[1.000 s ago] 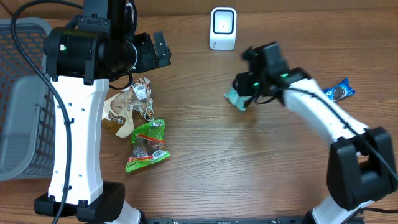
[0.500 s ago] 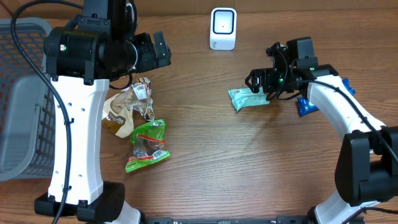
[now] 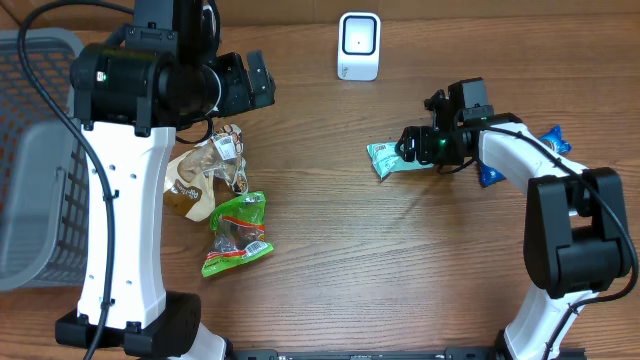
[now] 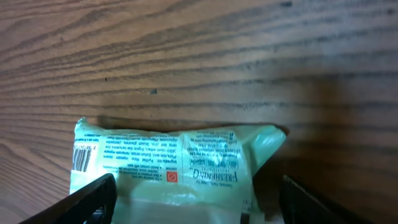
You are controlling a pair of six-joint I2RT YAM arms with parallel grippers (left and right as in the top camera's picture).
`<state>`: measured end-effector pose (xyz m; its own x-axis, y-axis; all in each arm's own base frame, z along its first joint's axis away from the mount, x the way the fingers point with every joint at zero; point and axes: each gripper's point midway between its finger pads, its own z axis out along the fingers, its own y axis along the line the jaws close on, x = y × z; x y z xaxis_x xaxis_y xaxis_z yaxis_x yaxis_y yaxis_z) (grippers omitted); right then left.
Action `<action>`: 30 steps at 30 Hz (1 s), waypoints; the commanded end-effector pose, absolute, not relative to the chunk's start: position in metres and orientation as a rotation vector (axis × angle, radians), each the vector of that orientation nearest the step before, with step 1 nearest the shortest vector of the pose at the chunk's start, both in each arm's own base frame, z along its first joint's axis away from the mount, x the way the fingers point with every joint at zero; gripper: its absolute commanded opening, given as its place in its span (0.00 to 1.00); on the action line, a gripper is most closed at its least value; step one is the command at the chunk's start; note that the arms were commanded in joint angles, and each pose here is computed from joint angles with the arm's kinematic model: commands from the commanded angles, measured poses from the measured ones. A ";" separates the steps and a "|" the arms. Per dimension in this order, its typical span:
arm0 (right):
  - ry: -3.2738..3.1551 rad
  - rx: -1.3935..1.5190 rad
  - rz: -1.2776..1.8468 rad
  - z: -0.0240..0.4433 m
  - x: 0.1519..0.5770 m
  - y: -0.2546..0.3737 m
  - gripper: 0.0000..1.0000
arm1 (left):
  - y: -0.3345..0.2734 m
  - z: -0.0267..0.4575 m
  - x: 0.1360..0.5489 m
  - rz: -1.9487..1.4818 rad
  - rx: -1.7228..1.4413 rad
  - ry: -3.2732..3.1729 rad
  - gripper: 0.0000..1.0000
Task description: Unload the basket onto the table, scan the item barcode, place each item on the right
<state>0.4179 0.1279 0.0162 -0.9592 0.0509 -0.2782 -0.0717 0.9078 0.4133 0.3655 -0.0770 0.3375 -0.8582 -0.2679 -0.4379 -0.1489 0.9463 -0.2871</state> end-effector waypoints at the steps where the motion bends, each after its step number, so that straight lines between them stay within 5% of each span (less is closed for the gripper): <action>1: 2.917 0.120 0.629 -0.008 0.394 0.127 0.81 | -0.077 0.338 0.367 -0.329 -0.299 2.608 1.00; 9: 2.986 0.212 0.672 -0.011 0.377 0.131 0.63 | -0.077 0.338 0.367 -0.329 -0.299 2.608 1.00; 13: 2.933 0.194 0.680 -0.009 0.389 0.133 0.08 | -0.077 0.338 0.367 -0.329 -0.299 2.608 0.99; 14: 2.916 0.187 0.686 -0.007 0.393 0.134 0.04 | -0.077 0.338 0.367 -0.329 -0.299 2.608 0.99; 22: 2.720 0.050 0.732 0.058 0.441 0.147 0.04 | -0.077 0.338 0.367 -0.329 -0.299 2.608 1.00; 30: 2.321 -0.065 0.199 0.189 0.519 0.141 0.04 | -0.077 0.338 0.367 -0.329 -0.299 2.608 1.00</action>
<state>0.4873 0.1404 0.1061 -0.8684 0.1098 -0.4836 -0.0799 0.9315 0.3549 0.3655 -0.0770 0.3375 -0.8582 -0.2679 -0.4379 -0.1489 0.9463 -0.2871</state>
